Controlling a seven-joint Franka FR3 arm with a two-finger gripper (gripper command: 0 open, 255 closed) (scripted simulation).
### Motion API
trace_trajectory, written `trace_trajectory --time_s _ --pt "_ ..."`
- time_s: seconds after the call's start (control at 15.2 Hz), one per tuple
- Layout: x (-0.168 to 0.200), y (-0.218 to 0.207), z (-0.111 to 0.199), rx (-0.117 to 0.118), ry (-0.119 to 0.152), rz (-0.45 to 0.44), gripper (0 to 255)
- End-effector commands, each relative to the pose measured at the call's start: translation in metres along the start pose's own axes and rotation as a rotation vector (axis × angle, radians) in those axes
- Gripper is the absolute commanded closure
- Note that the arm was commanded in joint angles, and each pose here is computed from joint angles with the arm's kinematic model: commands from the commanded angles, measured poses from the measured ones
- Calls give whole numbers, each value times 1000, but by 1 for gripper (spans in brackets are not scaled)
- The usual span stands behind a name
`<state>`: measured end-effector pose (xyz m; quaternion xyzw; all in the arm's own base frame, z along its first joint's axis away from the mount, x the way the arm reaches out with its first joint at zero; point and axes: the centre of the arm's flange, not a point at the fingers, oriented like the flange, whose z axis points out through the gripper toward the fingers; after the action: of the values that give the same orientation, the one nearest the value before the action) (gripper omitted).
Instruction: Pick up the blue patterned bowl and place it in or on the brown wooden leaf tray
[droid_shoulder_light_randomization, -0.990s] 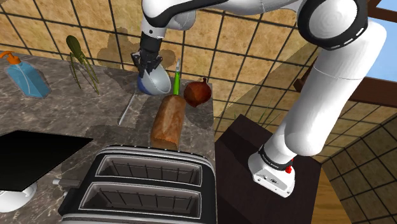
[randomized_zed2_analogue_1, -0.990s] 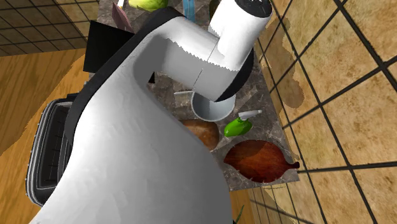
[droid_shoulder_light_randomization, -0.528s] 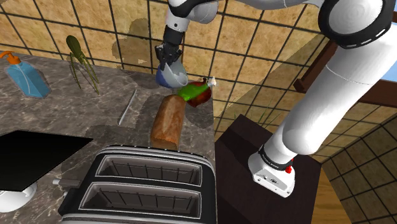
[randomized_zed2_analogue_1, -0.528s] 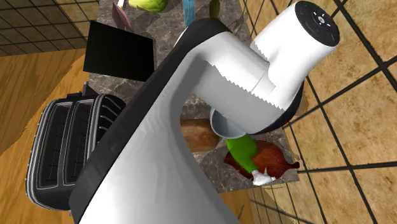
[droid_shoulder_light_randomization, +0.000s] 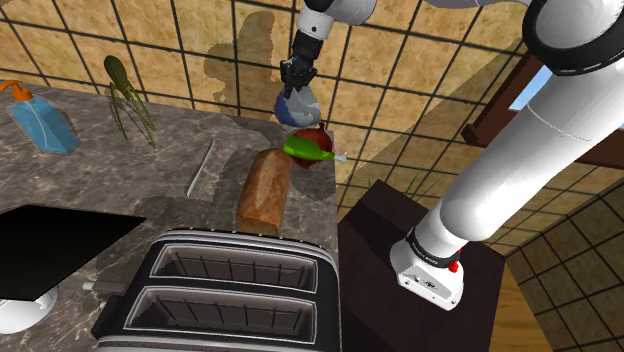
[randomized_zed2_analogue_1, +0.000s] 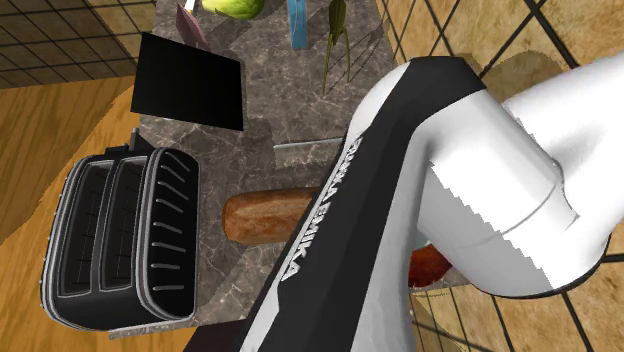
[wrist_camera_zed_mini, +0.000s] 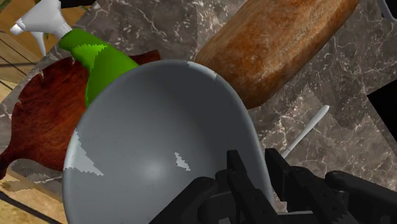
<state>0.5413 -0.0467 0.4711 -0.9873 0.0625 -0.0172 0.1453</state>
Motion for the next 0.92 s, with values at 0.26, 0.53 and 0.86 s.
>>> trace_trajectory --time_s 0.26,0.53,0.86 --pt "-16 69 -35 0 1 -2 255" --pt "-25 108 -50 0 1 -2 255" --pt "-26 115 -25 0 1 -2 255"
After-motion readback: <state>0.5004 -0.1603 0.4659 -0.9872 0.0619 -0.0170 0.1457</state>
